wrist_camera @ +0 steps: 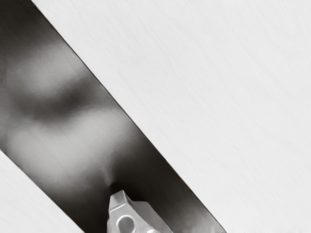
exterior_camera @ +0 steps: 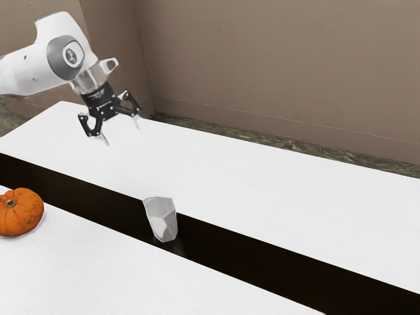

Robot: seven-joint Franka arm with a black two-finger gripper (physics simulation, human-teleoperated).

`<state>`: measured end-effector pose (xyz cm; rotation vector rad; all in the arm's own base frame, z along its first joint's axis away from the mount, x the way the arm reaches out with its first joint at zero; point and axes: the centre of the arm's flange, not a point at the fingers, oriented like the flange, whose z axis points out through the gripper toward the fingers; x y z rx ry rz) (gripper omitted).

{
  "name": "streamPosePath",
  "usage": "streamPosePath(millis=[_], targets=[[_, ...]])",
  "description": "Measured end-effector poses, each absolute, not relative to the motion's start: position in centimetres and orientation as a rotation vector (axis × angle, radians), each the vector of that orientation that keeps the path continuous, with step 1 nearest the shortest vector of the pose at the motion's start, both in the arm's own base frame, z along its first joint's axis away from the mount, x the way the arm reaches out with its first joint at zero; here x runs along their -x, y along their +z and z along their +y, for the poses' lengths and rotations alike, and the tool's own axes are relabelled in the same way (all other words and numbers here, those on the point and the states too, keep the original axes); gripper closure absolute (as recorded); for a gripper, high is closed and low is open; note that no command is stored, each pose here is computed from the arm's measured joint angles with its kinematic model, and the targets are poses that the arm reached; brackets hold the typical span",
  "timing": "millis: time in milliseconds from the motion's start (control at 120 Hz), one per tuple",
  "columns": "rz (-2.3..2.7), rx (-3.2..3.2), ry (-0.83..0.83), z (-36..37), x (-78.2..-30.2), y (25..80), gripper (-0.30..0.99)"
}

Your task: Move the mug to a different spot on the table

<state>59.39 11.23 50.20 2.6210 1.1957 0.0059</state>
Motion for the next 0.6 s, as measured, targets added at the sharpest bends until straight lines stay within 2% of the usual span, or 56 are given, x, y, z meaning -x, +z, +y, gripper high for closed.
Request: streamPosePath(millis=[233,417,600], targets=[[0.876,-2.863,0.068,10.1,-55.8,59.9,0.0],[0.621,-2.998,0.029,7.8,-53.1,63.4,0.0],[0.465,-3.055,-0.016,6.3,-52.7,63.9,0.0]])
